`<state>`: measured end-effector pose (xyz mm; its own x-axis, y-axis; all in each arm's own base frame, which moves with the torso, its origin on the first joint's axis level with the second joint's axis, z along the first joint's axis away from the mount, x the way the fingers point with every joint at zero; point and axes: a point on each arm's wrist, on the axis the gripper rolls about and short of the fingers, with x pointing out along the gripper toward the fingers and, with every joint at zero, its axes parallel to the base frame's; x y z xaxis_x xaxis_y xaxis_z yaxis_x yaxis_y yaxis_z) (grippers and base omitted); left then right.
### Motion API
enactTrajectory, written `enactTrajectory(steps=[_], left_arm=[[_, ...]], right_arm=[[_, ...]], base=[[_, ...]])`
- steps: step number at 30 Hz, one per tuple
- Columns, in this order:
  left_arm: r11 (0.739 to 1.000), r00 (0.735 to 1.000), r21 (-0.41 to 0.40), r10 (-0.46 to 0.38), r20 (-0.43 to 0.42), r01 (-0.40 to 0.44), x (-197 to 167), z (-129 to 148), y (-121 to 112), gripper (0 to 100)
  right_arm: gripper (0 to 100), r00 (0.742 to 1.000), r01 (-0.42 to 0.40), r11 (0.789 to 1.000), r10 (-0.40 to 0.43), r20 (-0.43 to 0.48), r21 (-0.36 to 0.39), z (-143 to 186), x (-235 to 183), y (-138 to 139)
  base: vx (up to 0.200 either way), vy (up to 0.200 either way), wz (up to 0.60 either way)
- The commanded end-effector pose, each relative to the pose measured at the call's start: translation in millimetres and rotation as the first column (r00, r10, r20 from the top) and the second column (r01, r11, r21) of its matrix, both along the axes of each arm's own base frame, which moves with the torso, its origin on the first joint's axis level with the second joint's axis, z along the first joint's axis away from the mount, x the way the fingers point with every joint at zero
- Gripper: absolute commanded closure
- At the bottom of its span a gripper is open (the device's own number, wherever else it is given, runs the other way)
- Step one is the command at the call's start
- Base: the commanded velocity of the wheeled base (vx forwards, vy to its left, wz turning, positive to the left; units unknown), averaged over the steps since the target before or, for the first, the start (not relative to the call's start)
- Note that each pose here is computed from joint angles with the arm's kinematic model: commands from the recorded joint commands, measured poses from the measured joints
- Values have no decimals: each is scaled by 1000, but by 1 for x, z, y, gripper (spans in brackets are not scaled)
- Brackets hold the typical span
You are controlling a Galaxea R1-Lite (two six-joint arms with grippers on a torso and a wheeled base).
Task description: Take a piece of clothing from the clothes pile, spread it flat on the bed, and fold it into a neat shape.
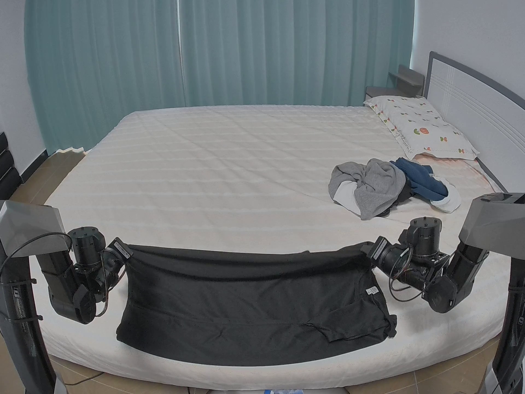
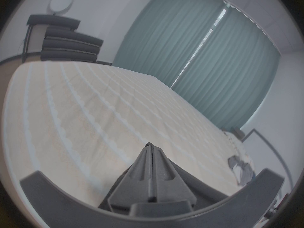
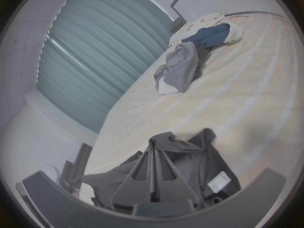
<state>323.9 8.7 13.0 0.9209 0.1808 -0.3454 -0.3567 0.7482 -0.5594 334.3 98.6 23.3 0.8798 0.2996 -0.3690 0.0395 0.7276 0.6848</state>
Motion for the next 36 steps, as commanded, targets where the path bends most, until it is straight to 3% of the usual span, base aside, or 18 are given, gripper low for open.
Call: enactTrajectory(steps=[1,5,8,13,24,30,36], left_arm=[[993,992,91,-69,-104,79,-24,-20,0,100],[972,974,147,-158,-161,182,-40,-32,-3,100],[958,959,184,-176,-220,218,-44,-43,-4,100],[952,948,189,-187,-257,239,-51,-46,-5,100],[930,920,221,-213,-328,294,-66,-49,-6,100],[926,923,233,-216,-318,297,-64,-46,-6,100],[927,922,230,-214,-323,296,-65,-48,-6,100]], right_arm=[[100,991,-61,991,46,-125,-119,-31,-25,-9],[100,981,-129,977,101,-163,-172,-39,-36,-9],[100,977,-150,970,115,-179,-193,-42,-40,-9],[100,969,-181,955,133,-210,-233,-50,-45,-10],[100,961,-195,949,135,-239,-247,-59,-46,-11],[100,976,-166,956,124,-180,-242,-42,-42,-14],[100,975,-162,956,117,-189,-244,-43,-42,-17]], base=[[0,0,0],[0,0,0],[0,0,0],[0,0,0],[0,0,0],[0,0,0],[0,0,0]])
